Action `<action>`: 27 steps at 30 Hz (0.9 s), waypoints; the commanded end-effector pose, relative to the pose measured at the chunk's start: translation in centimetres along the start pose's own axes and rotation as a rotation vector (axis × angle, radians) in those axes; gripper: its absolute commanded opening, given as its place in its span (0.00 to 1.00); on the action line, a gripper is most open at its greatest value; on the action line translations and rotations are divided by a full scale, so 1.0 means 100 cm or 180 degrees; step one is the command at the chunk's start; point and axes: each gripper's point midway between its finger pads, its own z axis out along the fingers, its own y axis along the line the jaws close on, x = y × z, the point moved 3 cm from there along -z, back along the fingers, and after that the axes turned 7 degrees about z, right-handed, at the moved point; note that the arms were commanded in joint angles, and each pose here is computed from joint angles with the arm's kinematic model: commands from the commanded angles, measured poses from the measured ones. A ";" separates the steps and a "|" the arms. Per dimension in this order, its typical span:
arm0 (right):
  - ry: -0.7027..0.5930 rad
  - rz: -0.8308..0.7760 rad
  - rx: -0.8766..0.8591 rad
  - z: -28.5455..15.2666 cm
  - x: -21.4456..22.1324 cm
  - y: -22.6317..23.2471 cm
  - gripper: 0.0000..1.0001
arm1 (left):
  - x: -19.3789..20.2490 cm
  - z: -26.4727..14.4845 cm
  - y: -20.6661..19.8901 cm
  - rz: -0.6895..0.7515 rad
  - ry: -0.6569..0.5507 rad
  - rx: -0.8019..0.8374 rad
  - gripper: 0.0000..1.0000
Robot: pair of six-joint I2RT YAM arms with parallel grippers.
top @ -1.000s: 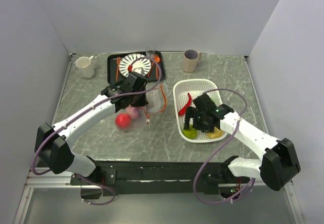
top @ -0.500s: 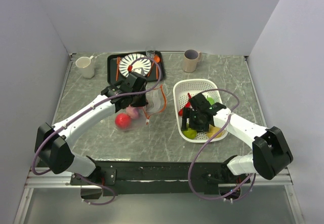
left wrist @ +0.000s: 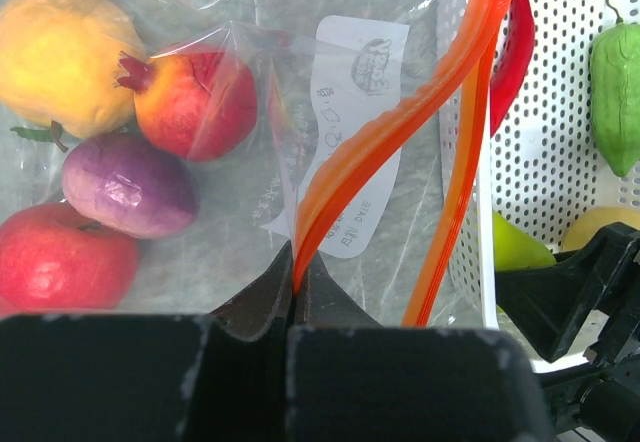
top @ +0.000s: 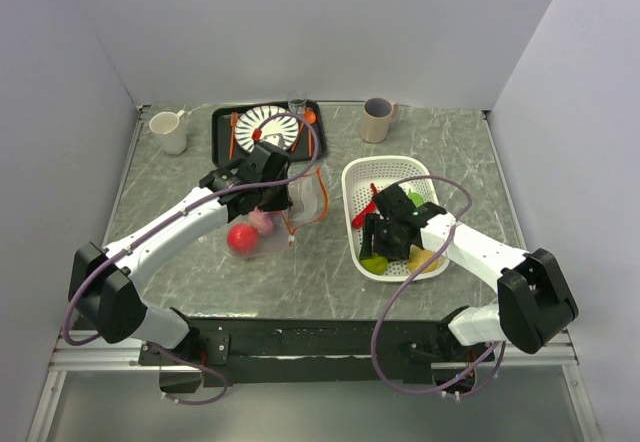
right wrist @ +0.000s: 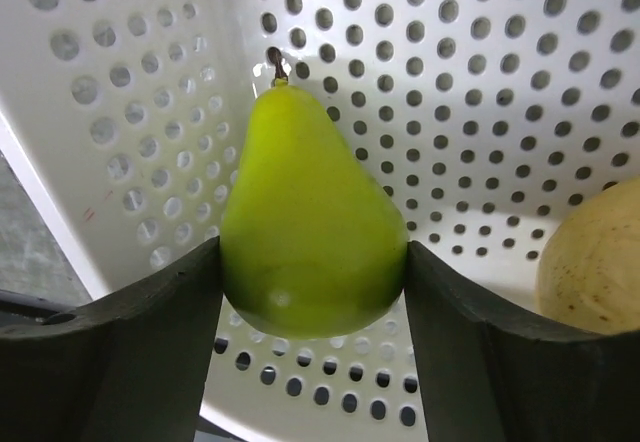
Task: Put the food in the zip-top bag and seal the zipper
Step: Pick up the fake fruit from the bin.
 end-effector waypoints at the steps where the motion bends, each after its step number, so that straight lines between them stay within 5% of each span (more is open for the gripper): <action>1: -0.0180 -0.0015 0.0019 -0.004 -0.012 0.003 0.55 | -0.007 -0.005 -0.003 0.0013 -0.0112 0.0038 0.01; 13: -0.1187 0.0426 0.0141 -0.015 -0.095 0.004 0.53 | -0.009 -0.006 -0.005 0.0013 -0.0126 0.0069 0.01; 27: -0.0878 0.0307 0.0372 0.025 -0.116 0.002 0.85 | -0.007 -0.005 -0.001 0.0051 -0.0088 -0.0017 0.01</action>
